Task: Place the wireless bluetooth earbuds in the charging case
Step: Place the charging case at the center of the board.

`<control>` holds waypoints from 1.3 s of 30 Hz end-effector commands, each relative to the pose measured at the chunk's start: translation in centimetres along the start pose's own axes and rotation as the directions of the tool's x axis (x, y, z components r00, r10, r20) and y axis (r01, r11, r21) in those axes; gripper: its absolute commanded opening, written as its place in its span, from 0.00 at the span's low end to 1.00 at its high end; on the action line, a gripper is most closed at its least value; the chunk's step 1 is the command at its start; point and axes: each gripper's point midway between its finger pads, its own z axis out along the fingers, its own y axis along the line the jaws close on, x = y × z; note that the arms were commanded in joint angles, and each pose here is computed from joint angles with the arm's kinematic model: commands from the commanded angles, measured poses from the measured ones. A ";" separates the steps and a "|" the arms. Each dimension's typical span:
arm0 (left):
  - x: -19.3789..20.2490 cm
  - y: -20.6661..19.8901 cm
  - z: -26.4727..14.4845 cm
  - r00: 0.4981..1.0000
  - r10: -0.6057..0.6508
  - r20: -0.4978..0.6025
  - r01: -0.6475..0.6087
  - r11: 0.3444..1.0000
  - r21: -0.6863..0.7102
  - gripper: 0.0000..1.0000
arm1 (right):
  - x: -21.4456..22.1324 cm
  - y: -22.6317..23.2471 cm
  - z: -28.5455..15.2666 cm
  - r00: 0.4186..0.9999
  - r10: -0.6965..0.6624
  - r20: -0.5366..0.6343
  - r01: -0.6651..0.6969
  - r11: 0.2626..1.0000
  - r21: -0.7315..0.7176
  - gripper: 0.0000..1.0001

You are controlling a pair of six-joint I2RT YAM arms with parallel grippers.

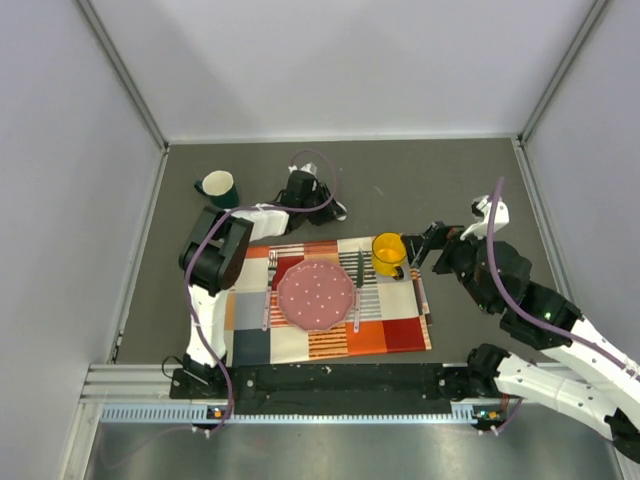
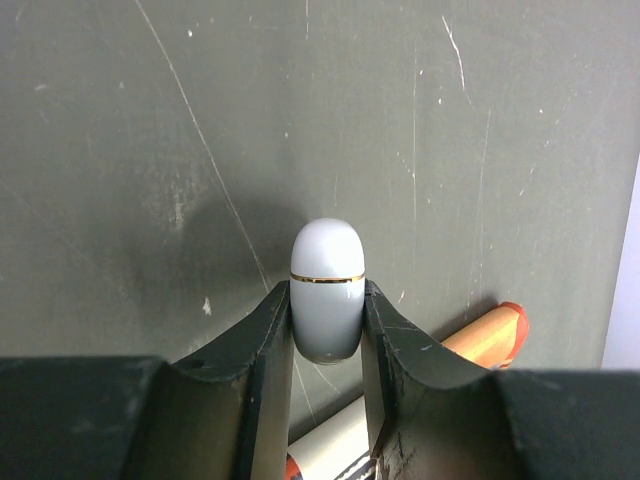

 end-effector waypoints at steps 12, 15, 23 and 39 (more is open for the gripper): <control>-1.5 -0.7 0.3 1.000 0.023 0.014 -0.024 1.000 0.009 0.28 | -2.1 0.9 0.0 0.999 0.001 0.036 -0.001 1.000 -0.021 0.99; -1.5 -1.0 0.4 1.000 0.026 0.004 -0.026 0.999 0.026 0.28 | -2.2 1.0 0.0 0.999 -0.003 0.035 0.004 1.000 -0.022 0.99; -1.5 -1.3 0.3 1.000 0.022 0.002 -0.022 0.999 0.049 0.43 | -2.7 1.4 -0.1 0.999 -0.007 0.038 0.009 0.999 -0.037 0.99; -4.3 -1.2 -3.5 0.987 0.113 0.115 -0.110 0.993 -0.034 0.71 | -2.7 1.5 -0.1 0.999 -0.002 0.037 0.003 0.999 -0.042 0.99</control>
